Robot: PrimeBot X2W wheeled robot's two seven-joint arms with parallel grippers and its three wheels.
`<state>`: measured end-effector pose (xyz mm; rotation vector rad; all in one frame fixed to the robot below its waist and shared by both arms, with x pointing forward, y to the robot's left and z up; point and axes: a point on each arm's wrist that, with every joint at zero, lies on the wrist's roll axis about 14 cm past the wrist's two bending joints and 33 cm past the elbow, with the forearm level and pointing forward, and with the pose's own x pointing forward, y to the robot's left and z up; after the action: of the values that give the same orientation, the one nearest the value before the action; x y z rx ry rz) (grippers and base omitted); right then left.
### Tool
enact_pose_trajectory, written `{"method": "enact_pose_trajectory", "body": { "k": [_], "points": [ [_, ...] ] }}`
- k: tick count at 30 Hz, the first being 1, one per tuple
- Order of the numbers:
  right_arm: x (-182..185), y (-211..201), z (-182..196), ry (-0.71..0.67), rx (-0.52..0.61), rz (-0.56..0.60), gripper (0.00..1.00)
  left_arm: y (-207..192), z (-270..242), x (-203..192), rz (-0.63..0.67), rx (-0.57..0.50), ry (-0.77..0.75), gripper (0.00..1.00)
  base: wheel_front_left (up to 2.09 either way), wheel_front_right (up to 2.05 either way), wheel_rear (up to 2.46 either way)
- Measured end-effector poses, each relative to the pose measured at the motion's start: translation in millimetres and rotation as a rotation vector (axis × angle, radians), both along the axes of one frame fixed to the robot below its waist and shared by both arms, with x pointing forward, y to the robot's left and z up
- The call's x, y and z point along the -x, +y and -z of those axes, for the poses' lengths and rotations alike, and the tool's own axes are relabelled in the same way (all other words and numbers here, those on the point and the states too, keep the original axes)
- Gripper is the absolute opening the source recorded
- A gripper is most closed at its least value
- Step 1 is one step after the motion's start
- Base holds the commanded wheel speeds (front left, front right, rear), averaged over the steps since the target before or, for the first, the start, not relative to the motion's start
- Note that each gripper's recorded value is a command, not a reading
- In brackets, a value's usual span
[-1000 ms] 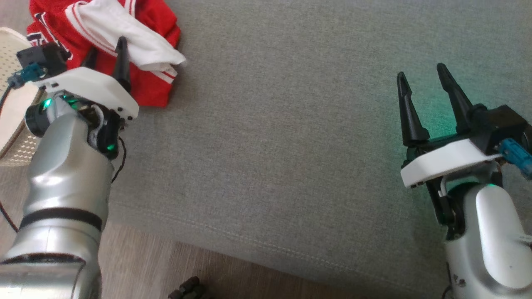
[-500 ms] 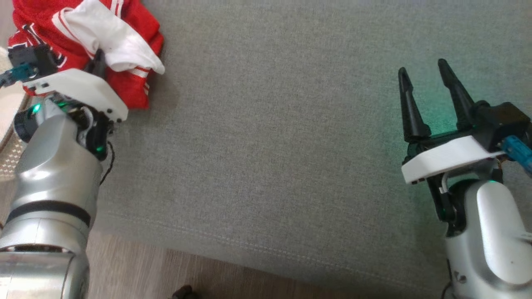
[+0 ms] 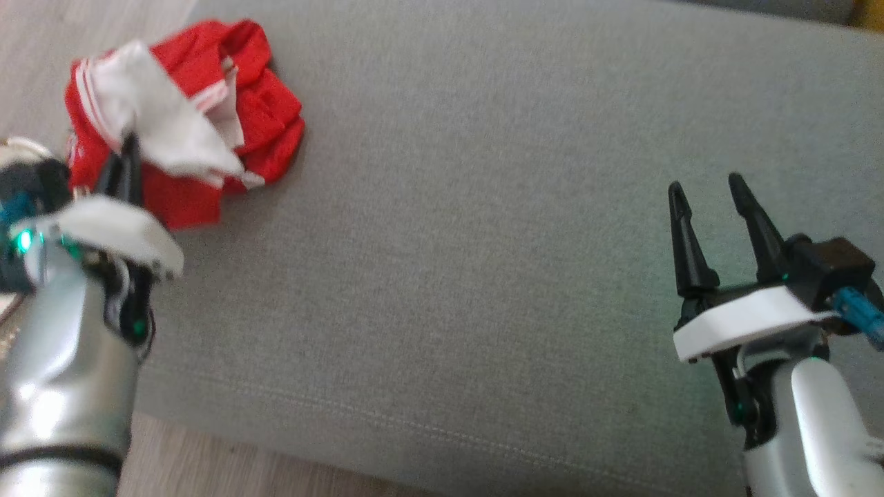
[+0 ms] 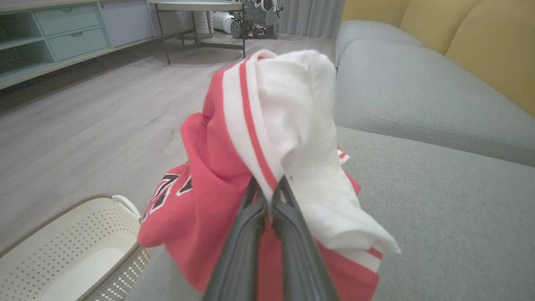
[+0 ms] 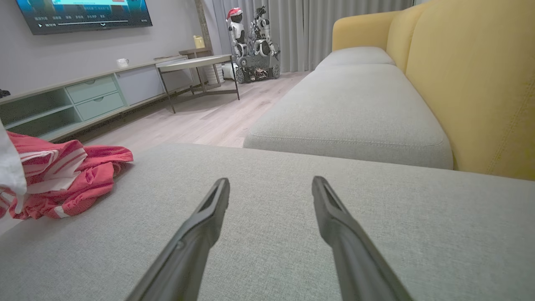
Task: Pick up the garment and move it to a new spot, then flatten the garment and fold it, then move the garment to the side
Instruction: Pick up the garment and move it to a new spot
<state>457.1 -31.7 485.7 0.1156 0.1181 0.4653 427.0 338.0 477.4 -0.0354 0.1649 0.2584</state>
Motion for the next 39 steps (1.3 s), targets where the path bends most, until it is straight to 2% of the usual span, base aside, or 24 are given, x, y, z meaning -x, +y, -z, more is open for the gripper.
{"method": "enact_pose_trajectory", "body": {
  "k": [9, 17, 22, 27, 39],
  "points": [
    [41.0, -24.0, -21.7, -0.031, 0.010, 0.048, 1.00, -24.2, -11.7, 70.8, 0.022, -0.047, -0.107, 0.00, 0.00, 0.00, 0.00],
    [66.5, -51.7, -39.7, -0.065, 0.014, 0.117, 1.00, -69.4, -41.0, 98.6, 0.106, -0.048, -0.204, 0.00, 0.00, 0.00, 0.00],
    [72.0, -68.9, -47.9, -0.082, 0.013, 0.165, 1.00, -112.2, -59.5, 84.7, 0.234, -0.039, -0.223, 0.00, 0.00, 0.00, 0.00],
    [78.5, -89.5, -49.0, -0.081, 0.015, 0.223, 1.00, -162.7, -56.5, 61.3, 0.387, -0.011, -0.193, 0.00, 0.00, 0.00, 0.00],
    [85.6, -151.4, -46.1, -0.071, 0.020, 0.410, 1.00, -325.5, -70.2, -13.4, 0.824, 0.074, -0.231, 0.00, 0.00, 0.00, 0.00]
  ]
}}
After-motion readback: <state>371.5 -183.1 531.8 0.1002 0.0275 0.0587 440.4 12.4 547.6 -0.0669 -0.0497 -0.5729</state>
